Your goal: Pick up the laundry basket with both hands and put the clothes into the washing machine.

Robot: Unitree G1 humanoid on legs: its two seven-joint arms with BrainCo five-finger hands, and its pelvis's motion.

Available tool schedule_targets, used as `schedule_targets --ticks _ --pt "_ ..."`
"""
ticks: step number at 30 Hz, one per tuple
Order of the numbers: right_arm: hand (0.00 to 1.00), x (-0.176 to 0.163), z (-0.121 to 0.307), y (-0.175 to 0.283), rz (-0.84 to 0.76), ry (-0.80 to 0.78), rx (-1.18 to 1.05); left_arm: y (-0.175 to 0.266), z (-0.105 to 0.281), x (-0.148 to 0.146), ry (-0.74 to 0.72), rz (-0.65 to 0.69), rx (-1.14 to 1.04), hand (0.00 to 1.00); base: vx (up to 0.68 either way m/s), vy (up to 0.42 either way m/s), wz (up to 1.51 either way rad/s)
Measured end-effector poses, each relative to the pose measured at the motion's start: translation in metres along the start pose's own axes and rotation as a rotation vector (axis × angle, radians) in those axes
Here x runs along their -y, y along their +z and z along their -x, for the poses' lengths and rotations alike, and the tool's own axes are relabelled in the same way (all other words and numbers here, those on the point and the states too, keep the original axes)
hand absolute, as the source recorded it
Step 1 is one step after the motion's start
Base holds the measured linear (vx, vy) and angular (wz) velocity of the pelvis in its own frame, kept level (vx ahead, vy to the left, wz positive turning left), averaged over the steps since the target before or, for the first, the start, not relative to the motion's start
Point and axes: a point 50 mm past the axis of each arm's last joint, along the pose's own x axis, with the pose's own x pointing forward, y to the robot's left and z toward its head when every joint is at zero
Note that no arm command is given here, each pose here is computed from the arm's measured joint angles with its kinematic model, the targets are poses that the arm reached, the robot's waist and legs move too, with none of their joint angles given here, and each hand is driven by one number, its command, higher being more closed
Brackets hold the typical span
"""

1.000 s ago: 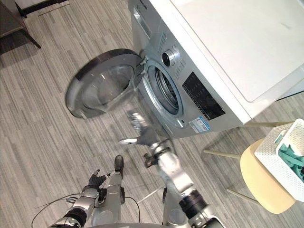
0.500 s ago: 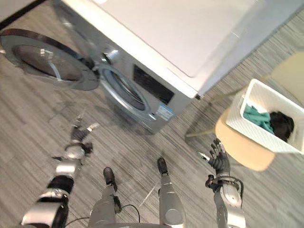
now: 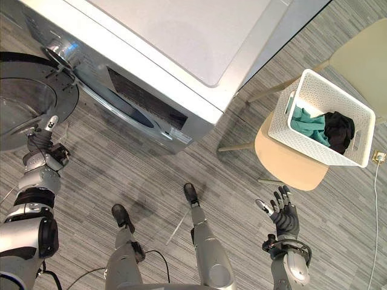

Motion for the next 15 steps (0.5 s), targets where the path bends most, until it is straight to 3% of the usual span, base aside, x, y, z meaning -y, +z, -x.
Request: schedule_targets --ticks 11,15 --pt "0.00 0.003 0.007 -0.004 0.017 -0.017 -0.025 0.002 0.005 0.016 -0.030 0.042 0.012 0.00 -0.04 -0.009 0.07" --pt "0.00 0.003 0.006 -0.006 0.042 -0.004 -0.037 -0.001 0.011 -0.002 -0.008 0.056 0.056 0.00 -0.06 -0.032 -0.01"
